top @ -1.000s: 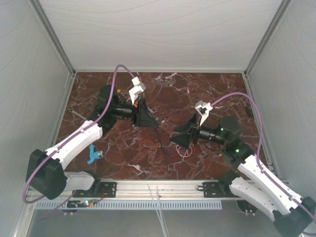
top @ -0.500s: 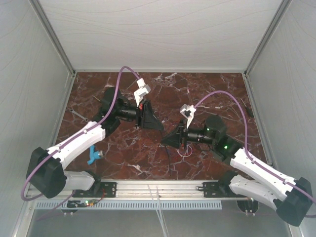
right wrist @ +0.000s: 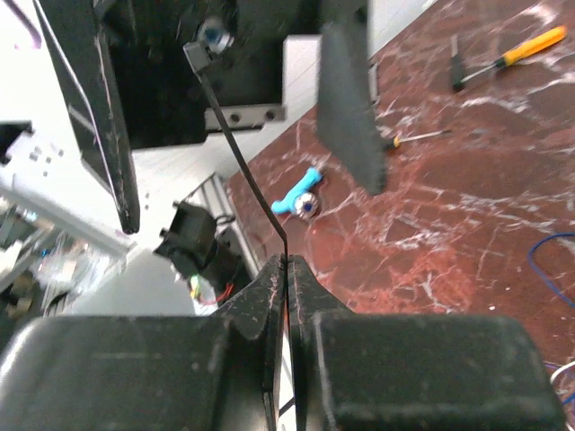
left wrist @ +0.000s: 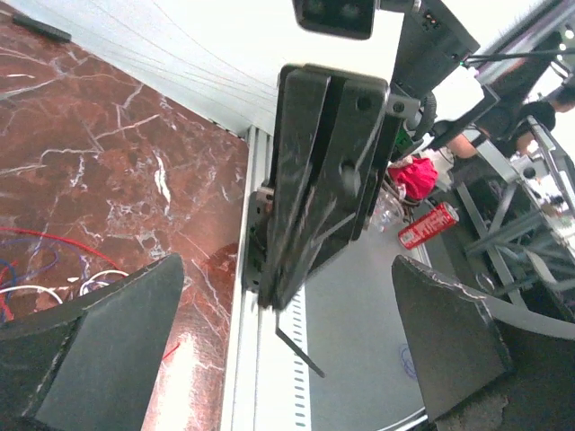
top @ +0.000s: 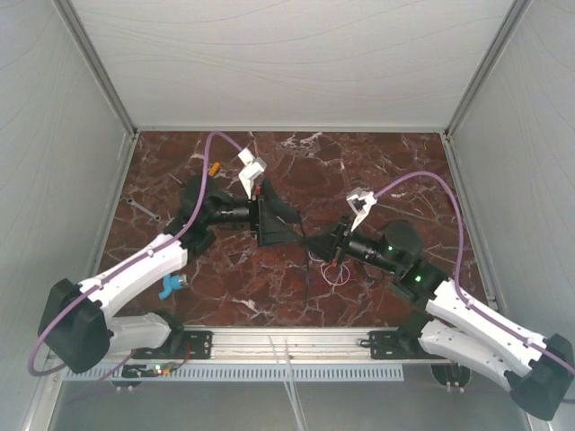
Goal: Zip-tie the wires
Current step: Pick up the ribbon at the center of the board.
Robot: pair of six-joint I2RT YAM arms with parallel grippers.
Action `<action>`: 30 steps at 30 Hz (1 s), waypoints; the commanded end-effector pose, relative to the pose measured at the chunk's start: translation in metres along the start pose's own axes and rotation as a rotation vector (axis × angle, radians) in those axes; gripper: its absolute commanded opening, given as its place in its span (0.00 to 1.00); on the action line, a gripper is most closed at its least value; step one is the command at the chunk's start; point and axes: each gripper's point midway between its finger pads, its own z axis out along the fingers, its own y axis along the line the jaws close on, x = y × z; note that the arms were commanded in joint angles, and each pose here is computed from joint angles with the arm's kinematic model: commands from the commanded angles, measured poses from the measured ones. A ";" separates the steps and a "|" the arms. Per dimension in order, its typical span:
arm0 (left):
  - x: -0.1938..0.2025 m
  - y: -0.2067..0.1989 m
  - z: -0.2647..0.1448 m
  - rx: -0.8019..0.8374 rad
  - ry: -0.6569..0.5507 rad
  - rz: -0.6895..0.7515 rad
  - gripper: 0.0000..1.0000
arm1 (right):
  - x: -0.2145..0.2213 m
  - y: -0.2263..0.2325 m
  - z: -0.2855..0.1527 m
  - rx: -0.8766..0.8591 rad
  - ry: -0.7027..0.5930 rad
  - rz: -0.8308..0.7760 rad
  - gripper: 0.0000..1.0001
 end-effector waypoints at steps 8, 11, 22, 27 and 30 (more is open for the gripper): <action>0.013 -0.024 0.012 0.059 -0.052 0.058 0.71 | -0.063 0.000 -0.007 0.071 -0.304 0.088 0.00; 0.016 -0.024 0.019 0.065 -0.042 0.048 0.52 | -0.068 0.000 -0.007 0.074 -0.321 0.086 0.00; 0.018 -0.017 0.031 0.050 -0.036 0.028 0.00 | -0.068 0.003 -0.008 0.058 -0.326 0.098 0.00; 0.020 -0.023 0.030 0.060 -0.002 0.011 0.00 | -0.068 0.007 -0.013 0.060 -0.293 0.000 0.43; 0.023 -0.030 0.028 0.077 0.042 0.000 0.00 | -0.071 0.005 -0.017 0.079 -0.257 -0.104 0.49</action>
